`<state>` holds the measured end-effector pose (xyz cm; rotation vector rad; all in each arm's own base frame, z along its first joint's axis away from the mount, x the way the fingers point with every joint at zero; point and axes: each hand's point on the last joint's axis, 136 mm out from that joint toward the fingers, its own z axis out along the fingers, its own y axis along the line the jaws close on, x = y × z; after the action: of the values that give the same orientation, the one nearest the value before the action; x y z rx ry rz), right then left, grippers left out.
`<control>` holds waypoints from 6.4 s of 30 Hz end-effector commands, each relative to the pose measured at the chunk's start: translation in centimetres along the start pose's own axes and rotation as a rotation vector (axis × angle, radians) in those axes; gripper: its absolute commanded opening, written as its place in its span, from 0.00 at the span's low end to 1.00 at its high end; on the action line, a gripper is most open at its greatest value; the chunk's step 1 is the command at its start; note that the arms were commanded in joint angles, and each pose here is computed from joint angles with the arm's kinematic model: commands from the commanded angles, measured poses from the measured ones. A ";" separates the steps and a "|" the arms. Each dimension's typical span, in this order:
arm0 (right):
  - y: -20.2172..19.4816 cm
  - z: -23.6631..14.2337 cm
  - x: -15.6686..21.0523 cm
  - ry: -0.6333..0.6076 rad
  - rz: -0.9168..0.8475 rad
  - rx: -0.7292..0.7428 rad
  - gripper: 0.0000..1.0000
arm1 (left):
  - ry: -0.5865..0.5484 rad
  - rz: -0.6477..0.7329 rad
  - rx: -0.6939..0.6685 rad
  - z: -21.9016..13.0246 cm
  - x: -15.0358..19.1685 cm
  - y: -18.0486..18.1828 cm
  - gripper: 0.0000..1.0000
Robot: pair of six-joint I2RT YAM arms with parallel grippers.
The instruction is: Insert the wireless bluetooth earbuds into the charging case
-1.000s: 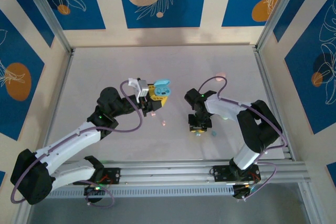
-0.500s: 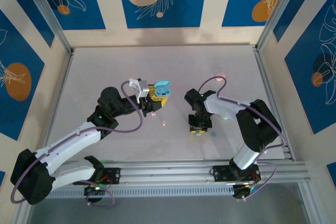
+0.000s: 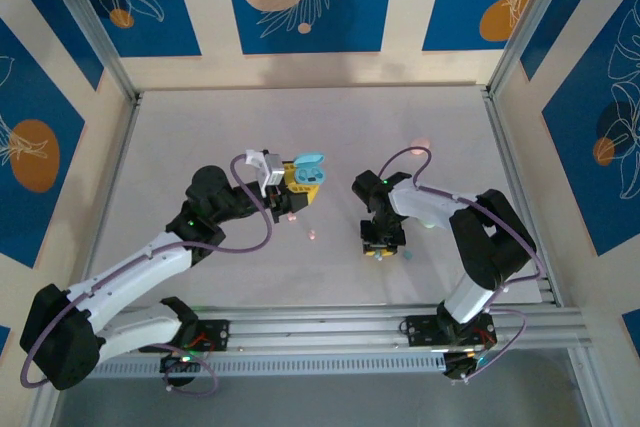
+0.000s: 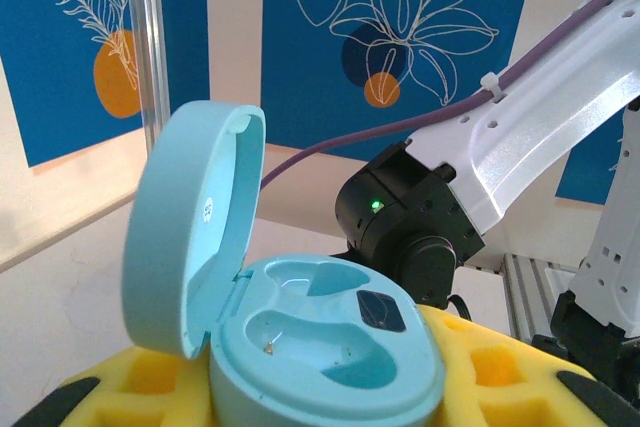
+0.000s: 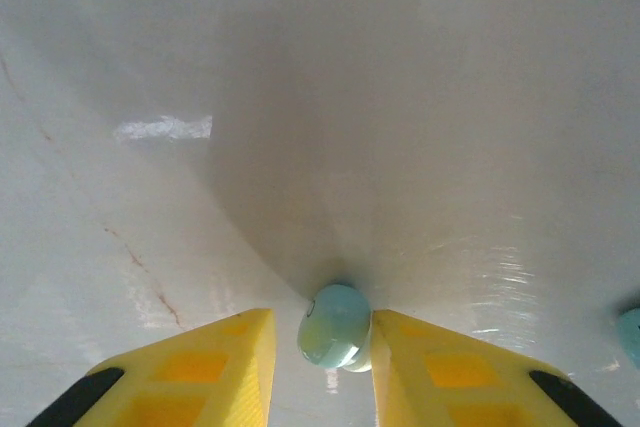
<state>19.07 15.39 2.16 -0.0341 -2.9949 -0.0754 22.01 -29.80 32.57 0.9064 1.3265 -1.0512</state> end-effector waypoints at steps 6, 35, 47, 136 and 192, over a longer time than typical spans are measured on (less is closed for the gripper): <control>0.1 -0.1 -0.8 -0.004 -0.007 -0.005 0.30 | -0.020 0.022 0.007 0.0 -0.7 -0.4 0.25; 0.9 -2.6 -1.0 -0.071 0.014 -0.107 0.21 | -0.020 0.018 0.006 0.0 -0.6 -0.4 0.25; 5.5 -19.8 -1.9 -0.402 -0.003 -0.914 0.21 | -0.016 0.020 0.001 0.0 -0.6 -0.2 0.25; 16.8 -29.1 -0.3 -0.716 -0.397 -0.985 0.27 | -0.057 0.023 0.045 1.7 -0.7 0.1 0.25; -7.7 -12.1 -2.8 -0.541 0.635 -0.734 0.46 | -0.023 0.026 -0.003 1.0 0.1 0.5 0.25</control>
<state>25.13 5.17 16.16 -1.2002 -3.3868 -1.0752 23.06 -30.59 31.79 0.8999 1.3246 -1.0464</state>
